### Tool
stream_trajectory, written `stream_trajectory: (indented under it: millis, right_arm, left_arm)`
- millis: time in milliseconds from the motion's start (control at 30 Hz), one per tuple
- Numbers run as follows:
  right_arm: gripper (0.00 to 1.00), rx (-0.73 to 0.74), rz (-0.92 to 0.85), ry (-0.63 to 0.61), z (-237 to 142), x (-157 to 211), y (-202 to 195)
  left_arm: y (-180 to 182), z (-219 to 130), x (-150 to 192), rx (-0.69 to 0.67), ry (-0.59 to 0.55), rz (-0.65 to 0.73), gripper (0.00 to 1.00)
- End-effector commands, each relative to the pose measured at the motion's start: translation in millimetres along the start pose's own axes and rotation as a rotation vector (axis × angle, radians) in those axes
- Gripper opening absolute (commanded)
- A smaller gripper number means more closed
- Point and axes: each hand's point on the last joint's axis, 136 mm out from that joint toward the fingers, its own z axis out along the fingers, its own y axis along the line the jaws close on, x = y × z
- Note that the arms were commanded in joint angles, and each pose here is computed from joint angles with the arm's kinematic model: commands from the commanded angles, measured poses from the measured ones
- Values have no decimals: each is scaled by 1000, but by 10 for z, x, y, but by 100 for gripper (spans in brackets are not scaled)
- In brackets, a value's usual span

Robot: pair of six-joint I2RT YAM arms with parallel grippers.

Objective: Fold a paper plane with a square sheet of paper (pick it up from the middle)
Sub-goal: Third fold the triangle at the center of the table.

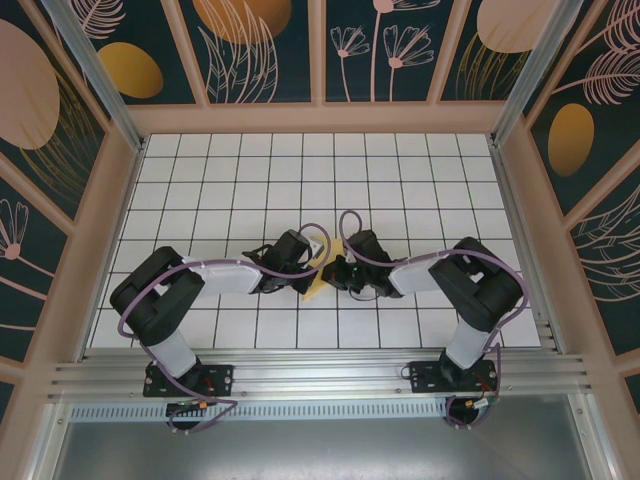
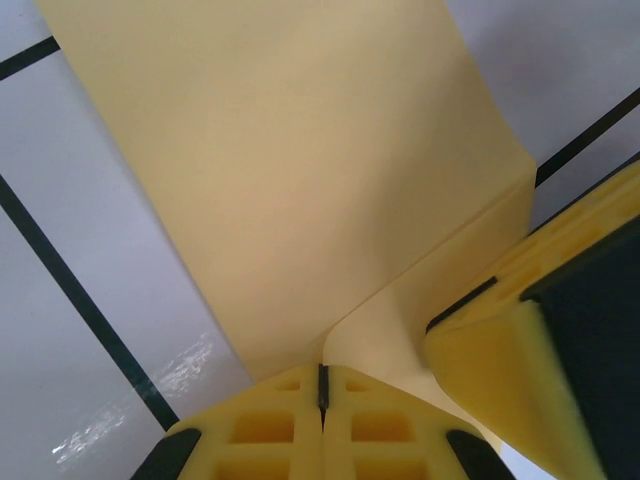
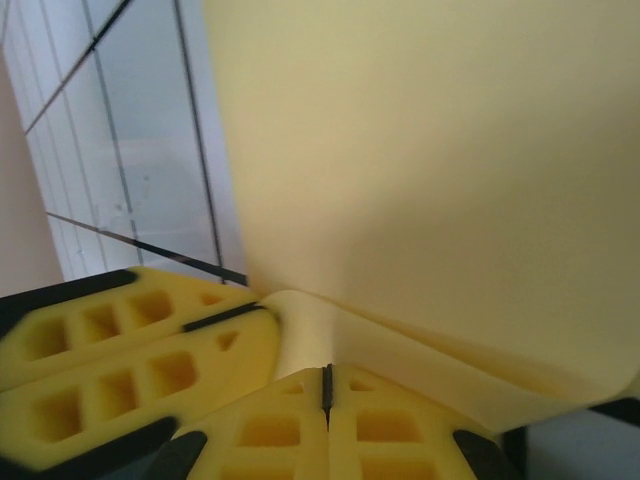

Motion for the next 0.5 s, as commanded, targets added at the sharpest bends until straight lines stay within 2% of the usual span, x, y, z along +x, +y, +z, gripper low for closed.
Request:
stream_trajectory:
  millis: [0,200,300,400,467]
  right_arm:
    - [3,65,19,11,33,85,-251]
    - [4,133,33,15,12,135,-402]
    - [4,164,39,16,12,157,-464]
    - [4,198,49,21,12,185,-544]
    - [4,208,59,26,16,199,-577]
  left_arm:
    - [51,77,209,-11,76,3,7]
    - [16,54,128,1,66,-3,11]
    - [-39,-94,-90,12,5,-21,14]
    - [-104,-333,-381,25,-89,-65,29]
    - [-143,-480,-505,41,-127,-109,33]
